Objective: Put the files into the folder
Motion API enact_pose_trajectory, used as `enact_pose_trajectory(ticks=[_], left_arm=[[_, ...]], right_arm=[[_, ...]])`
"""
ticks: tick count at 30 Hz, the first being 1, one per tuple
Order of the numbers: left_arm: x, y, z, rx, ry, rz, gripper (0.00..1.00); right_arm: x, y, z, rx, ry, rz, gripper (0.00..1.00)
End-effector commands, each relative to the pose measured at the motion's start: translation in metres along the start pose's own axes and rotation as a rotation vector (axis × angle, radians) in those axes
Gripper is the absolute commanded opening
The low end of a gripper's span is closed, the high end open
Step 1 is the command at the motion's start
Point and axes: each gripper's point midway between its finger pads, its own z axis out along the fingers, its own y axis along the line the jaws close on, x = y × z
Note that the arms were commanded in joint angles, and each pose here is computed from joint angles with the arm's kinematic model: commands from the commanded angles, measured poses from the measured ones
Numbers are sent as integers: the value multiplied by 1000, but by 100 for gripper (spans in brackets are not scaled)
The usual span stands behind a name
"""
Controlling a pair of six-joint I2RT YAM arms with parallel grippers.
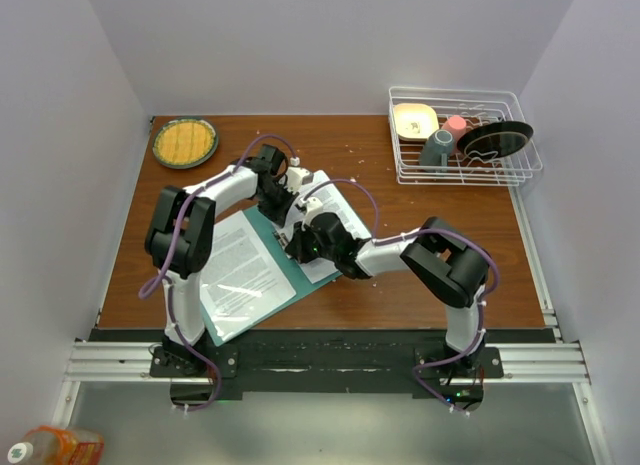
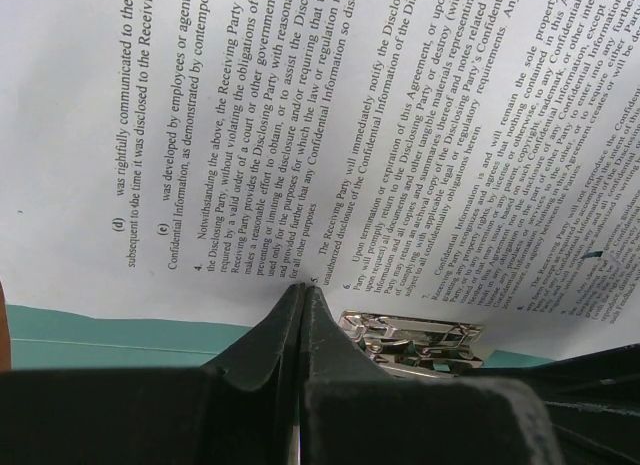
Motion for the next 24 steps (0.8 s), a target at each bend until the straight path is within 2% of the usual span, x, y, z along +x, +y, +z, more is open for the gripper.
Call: enact_pose_trajectory(ticks=[1,24], left_arm=[[22,10,14,-11,90,-4,0],[22,15,19,-4,99,-18,0]], right_arm=[[163,-82,-61,303,528,-25,0],[171,-70,-79,334,543,-46,0]])
